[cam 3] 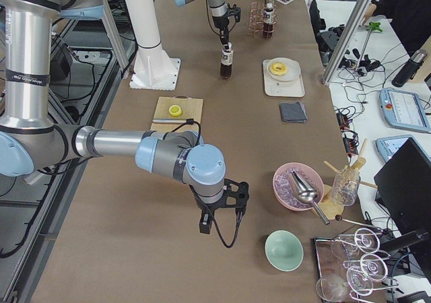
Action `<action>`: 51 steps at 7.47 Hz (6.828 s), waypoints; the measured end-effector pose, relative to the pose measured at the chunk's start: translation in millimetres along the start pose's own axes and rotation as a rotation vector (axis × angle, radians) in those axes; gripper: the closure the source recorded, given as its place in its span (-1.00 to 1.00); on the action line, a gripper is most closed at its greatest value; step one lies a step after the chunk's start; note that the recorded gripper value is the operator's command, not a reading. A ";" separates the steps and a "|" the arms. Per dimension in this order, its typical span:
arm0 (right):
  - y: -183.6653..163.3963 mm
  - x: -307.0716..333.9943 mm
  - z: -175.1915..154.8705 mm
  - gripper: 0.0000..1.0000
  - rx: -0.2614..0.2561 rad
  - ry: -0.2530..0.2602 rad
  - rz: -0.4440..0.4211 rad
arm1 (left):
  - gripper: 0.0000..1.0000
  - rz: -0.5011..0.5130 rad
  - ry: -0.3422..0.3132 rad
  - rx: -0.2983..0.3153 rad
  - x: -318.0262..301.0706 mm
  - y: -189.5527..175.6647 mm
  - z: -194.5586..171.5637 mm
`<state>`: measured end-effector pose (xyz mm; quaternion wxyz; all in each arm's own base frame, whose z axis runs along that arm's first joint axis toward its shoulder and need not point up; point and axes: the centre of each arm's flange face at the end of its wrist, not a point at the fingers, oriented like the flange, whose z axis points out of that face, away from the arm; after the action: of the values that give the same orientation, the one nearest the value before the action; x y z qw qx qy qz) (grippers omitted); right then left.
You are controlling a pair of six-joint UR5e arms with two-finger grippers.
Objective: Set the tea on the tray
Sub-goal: 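Carry the tea bottle with the left gripper to the table center and lower it, then open the left gripper and withdraw it back toward the rack, then reach the right gripper across to above the standing tea bottle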
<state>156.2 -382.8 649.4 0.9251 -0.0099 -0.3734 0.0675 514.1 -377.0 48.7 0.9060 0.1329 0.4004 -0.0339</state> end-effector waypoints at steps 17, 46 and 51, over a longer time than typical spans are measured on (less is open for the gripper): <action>-1.1 2.7 2.5 -1.00 -0.006 -0.003 0.005 | -0.95 0.081 0.051 0.089 -58.5 -12.5 -43.9; 17.2 -757.1 12.3 -1.00 0.069 -0.134 -0.152 | -0.95 0.323 -0.033 -0.068 -835.8 -52.8 -30.9; 76.5 -853.0 21.0 -1.00 0.029 -0.069 -0.136 | -0.95 0.305 -0.035 -0.071 -843.7 -50.3 -29.9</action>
<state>-474.6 -420.4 71.0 0.9141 0.0311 -0.4041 0.0101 -87.1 -455.4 638.4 0.9116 0.1594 0.3606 0.1162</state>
